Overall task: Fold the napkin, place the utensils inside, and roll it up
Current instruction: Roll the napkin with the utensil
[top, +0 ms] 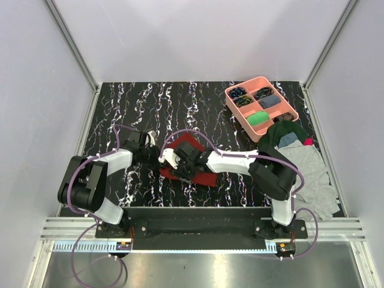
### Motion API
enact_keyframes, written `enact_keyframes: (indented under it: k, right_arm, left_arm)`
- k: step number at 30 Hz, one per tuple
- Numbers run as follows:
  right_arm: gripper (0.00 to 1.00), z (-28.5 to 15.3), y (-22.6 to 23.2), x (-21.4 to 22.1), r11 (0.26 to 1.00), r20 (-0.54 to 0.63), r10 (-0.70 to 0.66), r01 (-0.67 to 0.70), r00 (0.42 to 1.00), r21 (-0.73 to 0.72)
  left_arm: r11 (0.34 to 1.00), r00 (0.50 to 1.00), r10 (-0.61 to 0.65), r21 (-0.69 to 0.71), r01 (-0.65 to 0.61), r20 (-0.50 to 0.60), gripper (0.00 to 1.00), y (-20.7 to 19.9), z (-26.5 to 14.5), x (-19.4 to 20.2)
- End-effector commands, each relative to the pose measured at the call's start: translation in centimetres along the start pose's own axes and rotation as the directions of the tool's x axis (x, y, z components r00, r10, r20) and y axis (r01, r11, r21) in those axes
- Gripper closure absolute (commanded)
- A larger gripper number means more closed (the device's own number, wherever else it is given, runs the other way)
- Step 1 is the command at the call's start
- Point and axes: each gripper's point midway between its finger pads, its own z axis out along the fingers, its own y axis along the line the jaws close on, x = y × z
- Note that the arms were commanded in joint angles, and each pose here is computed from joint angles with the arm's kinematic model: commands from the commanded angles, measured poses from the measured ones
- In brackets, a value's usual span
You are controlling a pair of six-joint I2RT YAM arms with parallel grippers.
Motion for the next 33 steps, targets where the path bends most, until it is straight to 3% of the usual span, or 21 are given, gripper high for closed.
enact_keyframes:
  k: [1,6,12,17,22,33]
  right_arm:
    - [0.57,0.2,2.3,0.5,0.985,-0.039,0.048,-0.054,0.998,-0.165]
    - [0.64,0.2,3.3,1.9,0.95,-0.08,0.138,-0.155,0.987,-0.272]
    - [0.66,0.4,3.8,2.9,0.894,-0.129,0.223,-0.255,0.966,-0.369]
    - [0.67,0.4,4.3,2.8,0.849,-0.15,0.265,-0.304,0.953,-0.433]
    - [0.68,0.4,4.7,2.7,0.781,-0.182,0.311,-0.36,0.933,-0.51]
    - [0.69,0.8,5.3,3.0,0.654,-0.272,0.381,-0.466,0.884,-0.596]
  left_arm:
    - [0.999,1.0,0.018,-0.028,-0.018,-0.015,0.89,0.6,-0.2,0.4]
    - [1.0,0.995,-0.004,-0.002,0.004,0.1,0.58,0.0,-2.4,-2.5]
    - [0.998,0.983,-0.017,-0.052,0.027,0.185,0.46,1.3,-4.5,-2.6]
    - [1.0,0.967,-0.003,0.003,0.002,0.256,0.29,0.6,-5.3,-2.3]
    - [0.996,0.965,-0.006,0.083,-0.017,0.262,0.25,-0.3,-5.1,-1.5]
    - [0.999,0.964,-0.024,0.031,0.016,0.264,0.28,1.9,-3.8,-0.7]
